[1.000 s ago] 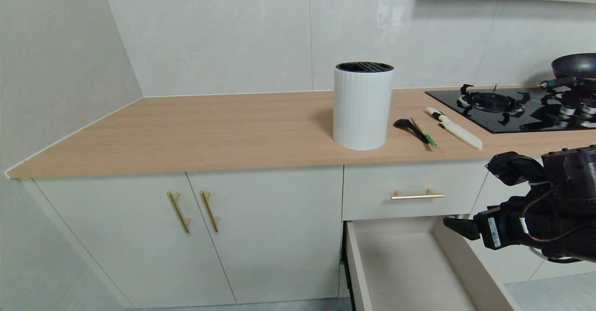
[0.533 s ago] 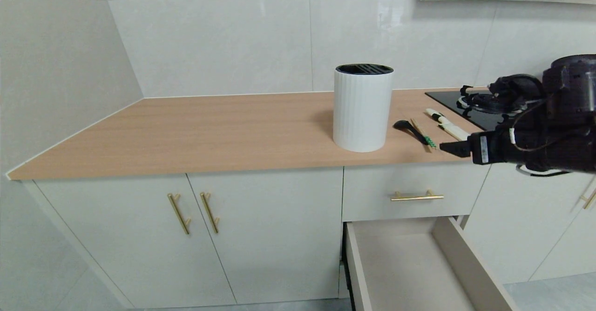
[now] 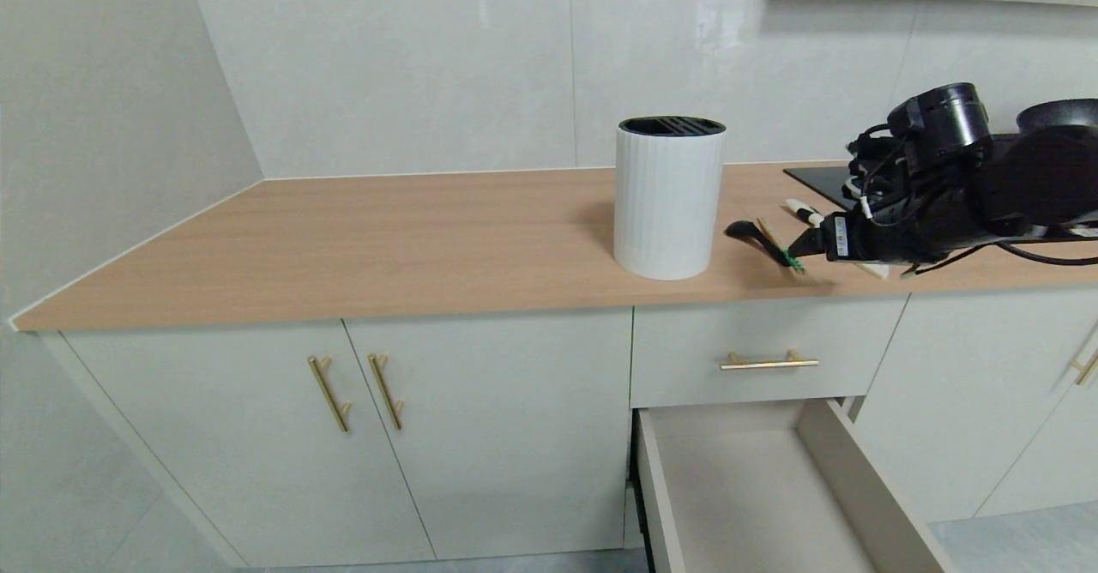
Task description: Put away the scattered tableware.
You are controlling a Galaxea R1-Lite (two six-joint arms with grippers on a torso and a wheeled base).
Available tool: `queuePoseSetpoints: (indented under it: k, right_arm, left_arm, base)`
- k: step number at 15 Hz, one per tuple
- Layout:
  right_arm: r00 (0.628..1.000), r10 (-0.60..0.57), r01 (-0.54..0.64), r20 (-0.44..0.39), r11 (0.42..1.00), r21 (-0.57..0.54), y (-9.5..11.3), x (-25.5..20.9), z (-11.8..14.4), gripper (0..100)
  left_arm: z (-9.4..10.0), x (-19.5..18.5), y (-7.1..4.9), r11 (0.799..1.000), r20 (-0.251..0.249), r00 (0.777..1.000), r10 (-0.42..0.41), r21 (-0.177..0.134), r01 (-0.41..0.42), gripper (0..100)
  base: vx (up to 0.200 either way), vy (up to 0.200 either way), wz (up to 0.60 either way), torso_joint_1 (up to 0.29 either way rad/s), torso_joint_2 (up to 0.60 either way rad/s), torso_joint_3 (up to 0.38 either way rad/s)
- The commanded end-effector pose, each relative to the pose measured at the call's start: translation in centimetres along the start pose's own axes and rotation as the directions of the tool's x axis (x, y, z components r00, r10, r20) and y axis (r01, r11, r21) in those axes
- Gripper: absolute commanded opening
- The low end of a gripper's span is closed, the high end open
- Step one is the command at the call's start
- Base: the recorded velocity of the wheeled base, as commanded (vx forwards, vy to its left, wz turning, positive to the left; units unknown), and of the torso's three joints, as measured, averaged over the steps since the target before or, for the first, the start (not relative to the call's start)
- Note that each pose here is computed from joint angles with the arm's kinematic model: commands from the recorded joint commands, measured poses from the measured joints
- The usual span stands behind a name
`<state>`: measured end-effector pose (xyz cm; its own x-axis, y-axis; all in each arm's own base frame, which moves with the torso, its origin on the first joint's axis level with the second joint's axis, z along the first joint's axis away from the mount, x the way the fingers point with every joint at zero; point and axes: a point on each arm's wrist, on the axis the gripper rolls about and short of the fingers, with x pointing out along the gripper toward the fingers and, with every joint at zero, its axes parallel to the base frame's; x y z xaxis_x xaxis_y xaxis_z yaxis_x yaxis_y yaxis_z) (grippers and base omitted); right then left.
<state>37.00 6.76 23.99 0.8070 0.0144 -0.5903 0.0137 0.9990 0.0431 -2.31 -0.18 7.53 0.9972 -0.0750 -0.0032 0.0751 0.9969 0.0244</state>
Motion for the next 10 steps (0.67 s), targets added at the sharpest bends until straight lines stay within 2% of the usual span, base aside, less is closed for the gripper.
queuePoseSetpoints:
  k: [1, 5, 10]
  right_arm:
    - [0.999, -0.035, 0.035, -0.036, 0.999, -0.013, 0.6, 2.5, -0.6, 100]
    - [0.998, -0.052, 0.053, -0.021, 0.998, 0.037, 2.0, 3.3, -0.4, 100]
    - [0.995, -0.094, 0.096, -0.026, 0.993, 0.075, 2.4, 5.3, -0.6, 100]
  left_arm:
    - [0.0, 0.0, 0.0, 1.000, -0.001, 1.000, 0.000, 0.000, 0.000, 100]
    - [0.0, 0.0, 0.0, 1.000, -0.001, 1.000, 0.000, 0.000, 0.000, 100]
    - [0.0, 0.0, 0.0, 1.000, -0.001, 1.000, 0.000, 0.000, 0.000, 100]
  base:
    - [0.000, 0.000, 0.00, 0.000, 0.00, 0.000]
    - [0.000, 0.000, 0.00, 0.000, 0.00, 0.000]
    - [0.000, 0.000, 0.00, 0.000, 0.00, 0.000]
